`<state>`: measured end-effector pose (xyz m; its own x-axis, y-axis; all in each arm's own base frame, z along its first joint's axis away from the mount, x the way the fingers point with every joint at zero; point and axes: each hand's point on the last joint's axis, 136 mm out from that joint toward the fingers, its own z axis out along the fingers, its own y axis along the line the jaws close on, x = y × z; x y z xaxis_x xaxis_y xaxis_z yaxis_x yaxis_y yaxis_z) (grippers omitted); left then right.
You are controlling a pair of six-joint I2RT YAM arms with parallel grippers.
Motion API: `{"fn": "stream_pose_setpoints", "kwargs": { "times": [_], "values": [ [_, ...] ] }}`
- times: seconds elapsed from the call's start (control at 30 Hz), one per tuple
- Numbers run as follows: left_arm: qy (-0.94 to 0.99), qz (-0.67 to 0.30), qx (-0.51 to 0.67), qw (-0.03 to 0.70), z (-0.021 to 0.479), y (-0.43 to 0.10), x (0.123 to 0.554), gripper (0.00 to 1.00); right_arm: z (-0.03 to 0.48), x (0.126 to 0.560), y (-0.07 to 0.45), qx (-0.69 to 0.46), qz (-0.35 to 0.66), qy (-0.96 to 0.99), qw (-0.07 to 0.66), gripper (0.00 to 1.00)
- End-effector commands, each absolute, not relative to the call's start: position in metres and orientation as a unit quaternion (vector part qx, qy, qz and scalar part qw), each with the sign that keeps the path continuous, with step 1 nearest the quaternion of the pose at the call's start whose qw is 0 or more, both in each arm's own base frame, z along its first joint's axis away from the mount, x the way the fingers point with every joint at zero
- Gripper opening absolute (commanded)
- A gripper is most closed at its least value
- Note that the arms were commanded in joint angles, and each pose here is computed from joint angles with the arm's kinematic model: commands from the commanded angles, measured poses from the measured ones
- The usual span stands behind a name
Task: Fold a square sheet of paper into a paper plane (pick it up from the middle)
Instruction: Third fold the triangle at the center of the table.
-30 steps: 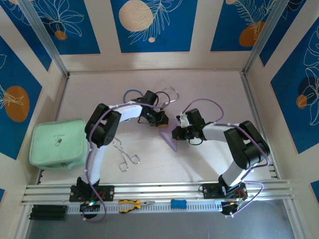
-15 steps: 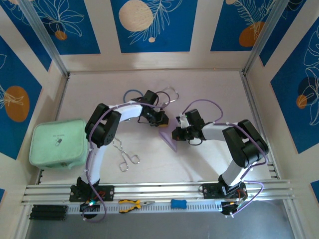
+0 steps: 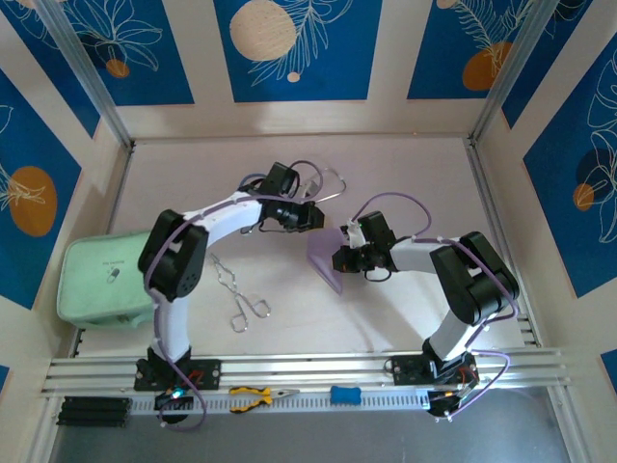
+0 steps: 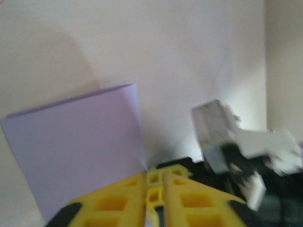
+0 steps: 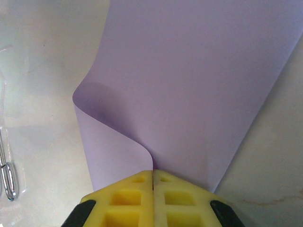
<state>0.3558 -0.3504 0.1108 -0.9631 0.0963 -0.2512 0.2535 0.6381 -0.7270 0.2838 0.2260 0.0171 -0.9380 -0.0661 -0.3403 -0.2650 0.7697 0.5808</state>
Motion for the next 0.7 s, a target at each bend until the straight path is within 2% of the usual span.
{"fn": "stream_pose_setpoints", "kwargs": {
  "times": [0.0,0.3,0.4,0.67],
  "values": [
    [0.884,-0.452,0.078,0.091,0.119,-0.353,0.338,0.11,0.008,0.279,0.223,-0.082,0.320,0.934,0.138,0.02],
    [0.861,-0.504,0.032,0.060,0.094,-0.363,0.294,0.04,0.009,0.279,0.223,-0.081,0.322,0.933,0.140,0.02],
    [0.853,-0.519,0.015,0.053,0.087,-0.367,0.289,0.00,0.009,0.278,0.222,-0.081,0.322,0.933,0.140,0.02],
    [0.855,-0.517,-0.006,0.042,0.070,-0.368,0.287,0.00,0.009,0.278,0.222,-0.081,0.322,0.933,0.140,0.02]
  ]
}}
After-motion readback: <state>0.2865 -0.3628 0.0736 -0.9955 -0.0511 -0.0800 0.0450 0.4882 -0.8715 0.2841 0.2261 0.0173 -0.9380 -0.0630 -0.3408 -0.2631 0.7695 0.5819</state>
